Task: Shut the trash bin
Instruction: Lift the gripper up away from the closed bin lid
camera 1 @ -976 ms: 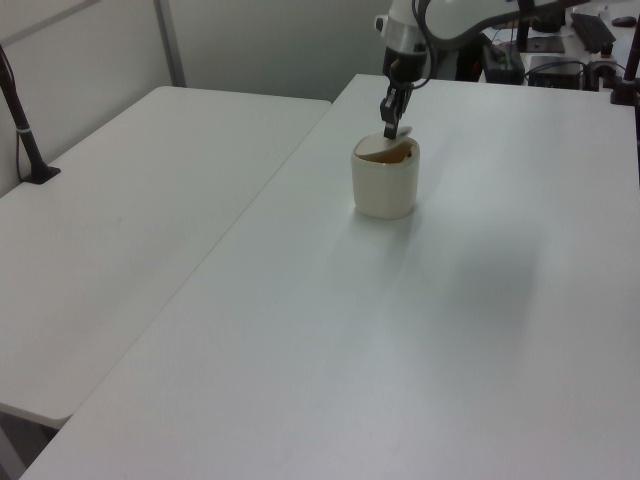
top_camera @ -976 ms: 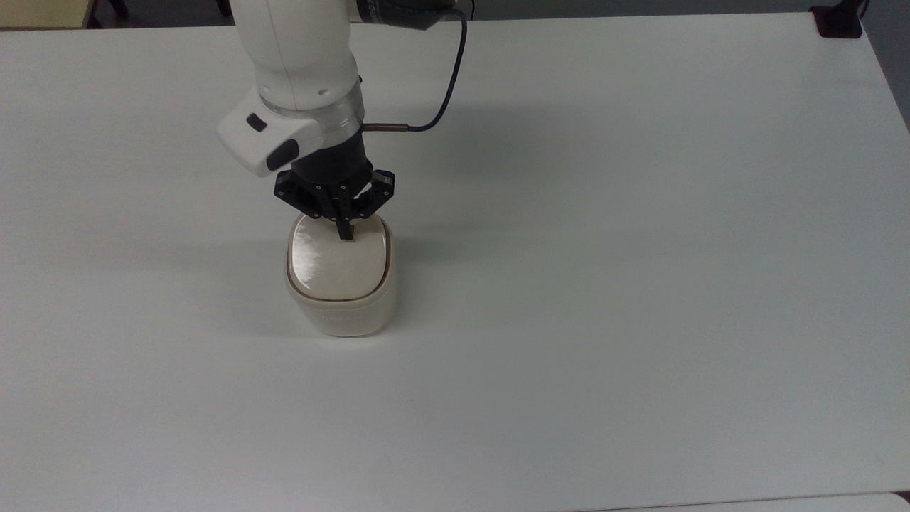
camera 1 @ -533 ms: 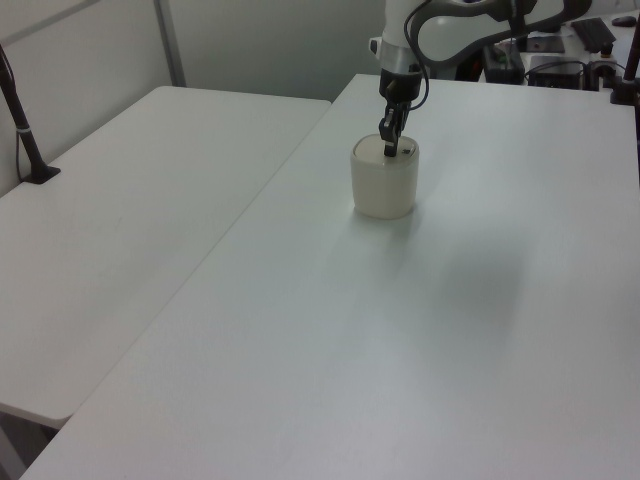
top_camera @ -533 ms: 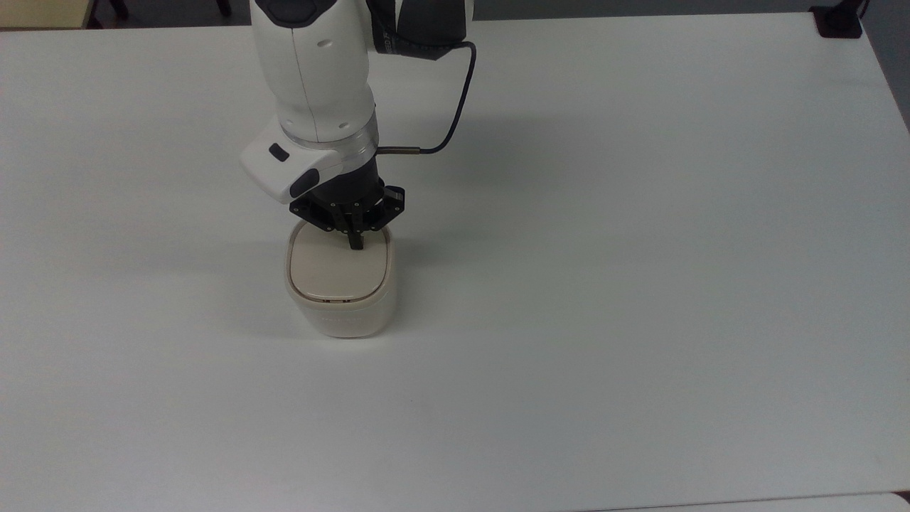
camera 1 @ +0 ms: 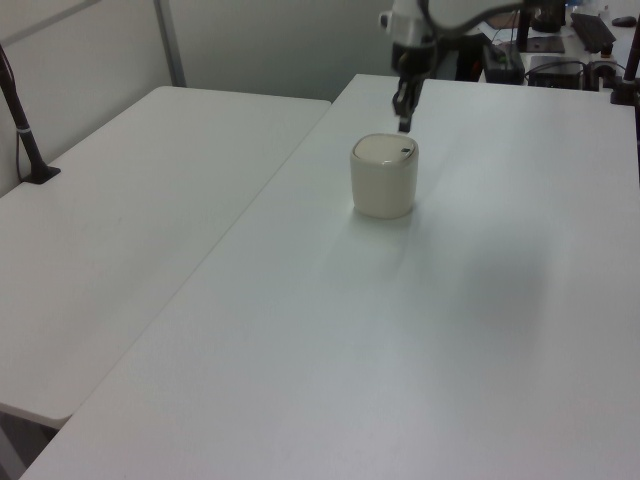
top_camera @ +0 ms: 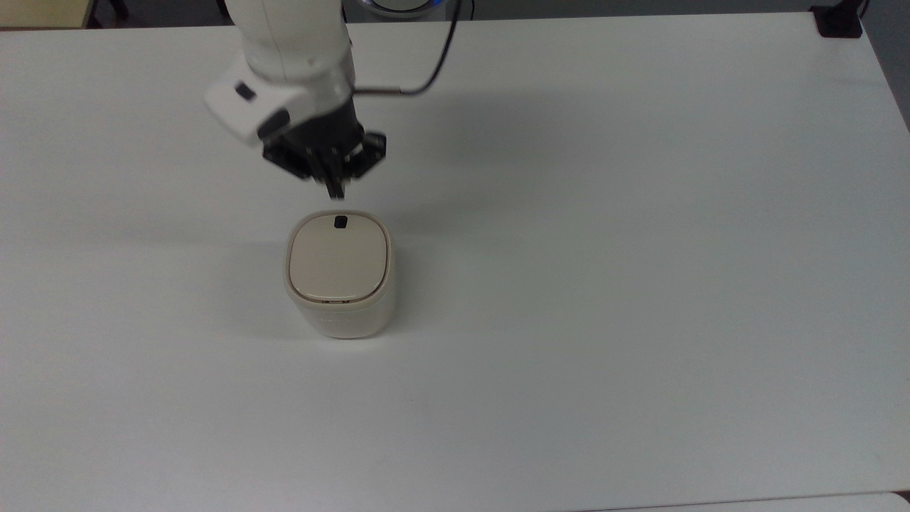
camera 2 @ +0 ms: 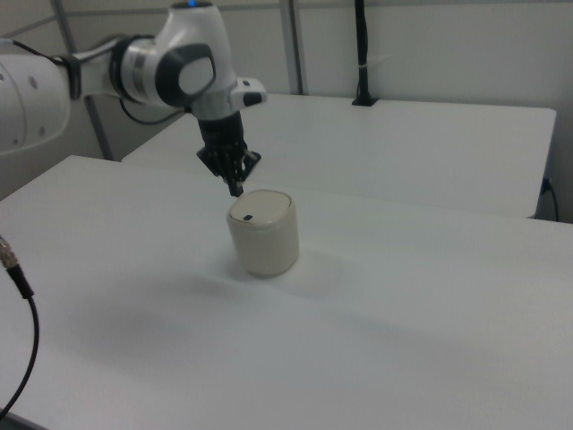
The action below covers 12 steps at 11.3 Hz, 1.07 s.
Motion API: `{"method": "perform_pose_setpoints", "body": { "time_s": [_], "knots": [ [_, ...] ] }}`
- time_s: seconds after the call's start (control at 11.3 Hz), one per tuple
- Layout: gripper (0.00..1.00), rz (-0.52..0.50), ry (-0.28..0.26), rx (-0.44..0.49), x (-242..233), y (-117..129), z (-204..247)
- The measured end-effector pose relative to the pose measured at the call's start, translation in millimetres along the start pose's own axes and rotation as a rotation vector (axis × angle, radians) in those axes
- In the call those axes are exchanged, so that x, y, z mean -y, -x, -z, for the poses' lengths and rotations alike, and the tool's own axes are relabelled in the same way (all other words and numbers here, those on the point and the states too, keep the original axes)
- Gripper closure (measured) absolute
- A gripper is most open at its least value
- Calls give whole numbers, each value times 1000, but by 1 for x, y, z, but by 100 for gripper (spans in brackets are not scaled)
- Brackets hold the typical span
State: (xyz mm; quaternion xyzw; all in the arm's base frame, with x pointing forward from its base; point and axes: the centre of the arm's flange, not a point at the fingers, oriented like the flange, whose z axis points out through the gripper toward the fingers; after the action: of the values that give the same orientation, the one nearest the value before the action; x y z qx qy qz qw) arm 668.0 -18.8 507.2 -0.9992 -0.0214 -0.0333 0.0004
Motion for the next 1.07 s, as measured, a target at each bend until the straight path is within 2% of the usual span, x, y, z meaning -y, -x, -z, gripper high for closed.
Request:
{"method": "perform_pose_setpoints", "body": {
  "time_s": [0.09,0.18,0.36,0.53,0.71,1.07],
  "knots": [
    [92,4,-10,33,-5,17,28],
    [84,2,-16,48,-7,29,47],
    [57,1,-16,68,-6,42,66],
    [25,-14,9,92,-5,48,69],
    [0,-20,11,119,-2,57,78],
    [0,-34,13,109,-4,68,99]
  ]
}}
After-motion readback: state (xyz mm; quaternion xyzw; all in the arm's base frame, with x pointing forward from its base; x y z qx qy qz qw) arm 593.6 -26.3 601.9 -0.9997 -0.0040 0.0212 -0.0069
